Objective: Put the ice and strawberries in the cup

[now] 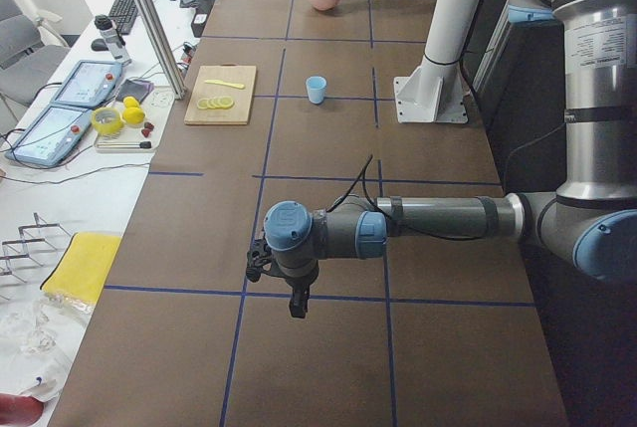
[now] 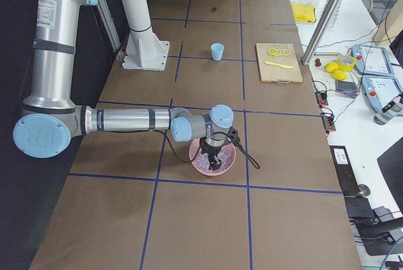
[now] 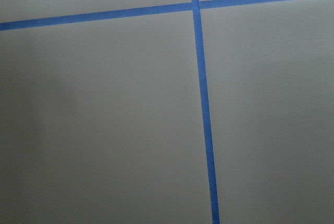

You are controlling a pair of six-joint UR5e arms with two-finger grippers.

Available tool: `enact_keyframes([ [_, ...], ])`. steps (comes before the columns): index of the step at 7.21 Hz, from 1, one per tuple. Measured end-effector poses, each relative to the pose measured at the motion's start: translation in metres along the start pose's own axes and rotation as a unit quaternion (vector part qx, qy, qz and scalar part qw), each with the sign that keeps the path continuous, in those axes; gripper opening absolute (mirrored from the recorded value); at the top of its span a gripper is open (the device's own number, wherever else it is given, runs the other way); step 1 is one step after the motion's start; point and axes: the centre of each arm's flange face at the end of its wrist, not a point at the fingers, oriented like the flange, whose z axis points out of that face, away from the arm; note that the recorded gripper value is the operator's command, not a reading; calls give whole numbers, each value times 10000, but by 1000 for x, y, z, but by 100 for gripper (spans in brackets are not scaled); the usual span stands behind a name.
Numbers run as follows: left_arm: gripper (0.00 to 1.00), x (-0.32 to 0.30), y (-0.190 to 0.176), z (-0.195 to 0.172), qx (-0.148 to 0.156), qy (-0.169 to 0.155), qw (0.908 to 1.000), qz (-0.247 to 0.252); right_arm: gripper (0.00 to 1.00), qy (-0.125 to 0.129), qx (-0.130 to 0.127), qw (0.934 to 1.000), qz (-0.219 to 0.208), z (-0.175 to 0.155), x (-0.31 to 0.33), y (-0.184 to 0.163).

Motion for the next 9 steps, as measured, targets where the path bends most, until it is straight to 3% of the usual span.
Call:
enact_keyframes([
  [4, 100, 0, 1, 0, 0, 0, 10000, 4, 10, -19, 6, 10000, 20, 0, 0, -5],
  [5, 100, 0, 0, 0, 1, 2, 10000, 6, 1, -54, 14, 10000, 15, 0, -1, -5],
  [9, 100, 0, 2, 0, 0, 7, 10000, 7, 0, -126, 147, 9998, -77, -17, -16, 12],
])
